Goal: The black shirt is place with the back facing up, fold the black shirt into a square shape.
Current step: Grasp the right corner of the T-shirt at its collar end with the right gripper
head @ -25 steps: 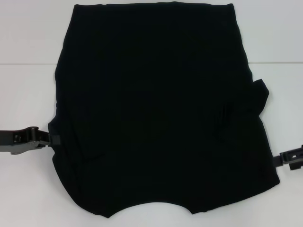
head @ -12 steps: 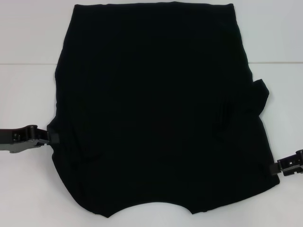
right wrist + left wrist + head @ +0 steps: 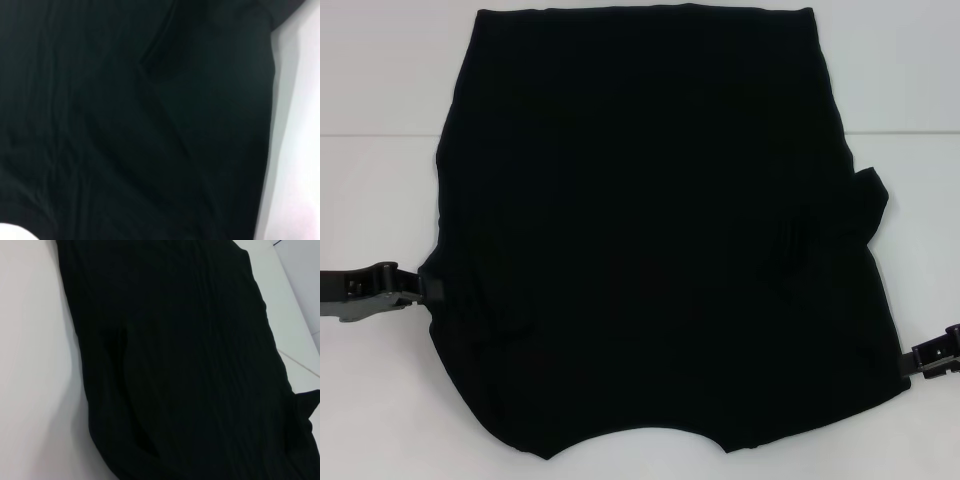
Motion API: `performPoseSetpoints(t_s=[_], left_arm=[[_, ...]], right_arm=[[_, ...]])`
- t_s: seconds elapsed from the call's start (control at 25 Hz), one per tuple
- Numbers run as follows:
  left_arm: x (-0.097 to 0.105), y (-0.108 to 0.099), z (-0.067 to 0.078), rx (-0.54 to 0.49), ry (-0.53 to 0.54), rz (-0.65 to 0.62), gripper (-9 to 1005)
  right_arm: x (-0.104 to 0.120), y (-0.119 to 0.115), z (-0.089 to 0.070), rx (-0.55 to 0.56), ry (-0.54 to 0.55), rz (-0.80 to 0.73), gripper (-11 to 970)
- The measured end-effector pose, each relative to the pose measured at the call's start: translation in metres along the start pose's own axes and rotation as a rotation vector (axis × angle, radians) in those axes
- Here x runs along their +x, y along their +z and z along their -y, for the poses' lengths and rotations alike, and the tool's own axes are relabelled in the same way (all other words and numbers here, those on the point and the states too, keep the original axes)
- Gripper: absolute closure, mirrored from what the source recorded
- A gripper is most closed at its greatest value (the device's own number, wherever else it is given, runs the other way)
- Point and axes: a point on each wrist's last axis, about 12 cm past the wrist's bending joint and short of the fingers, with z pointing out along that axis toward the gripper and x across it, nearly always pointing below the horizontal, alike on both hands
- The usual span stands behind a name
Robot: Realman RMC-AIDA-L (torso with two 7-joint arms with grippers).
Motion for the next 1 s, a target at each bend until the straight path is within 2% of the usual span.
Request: performPoseSetpoints(t_s=[1.0], left_arm=[[-0.004, -0.001, 0.001, 0.001, 0.002, 0.011, 969]], right_arm=[[-0.008, 0.021, -0.017, 0.002, -0.037, -0.007, 539]])
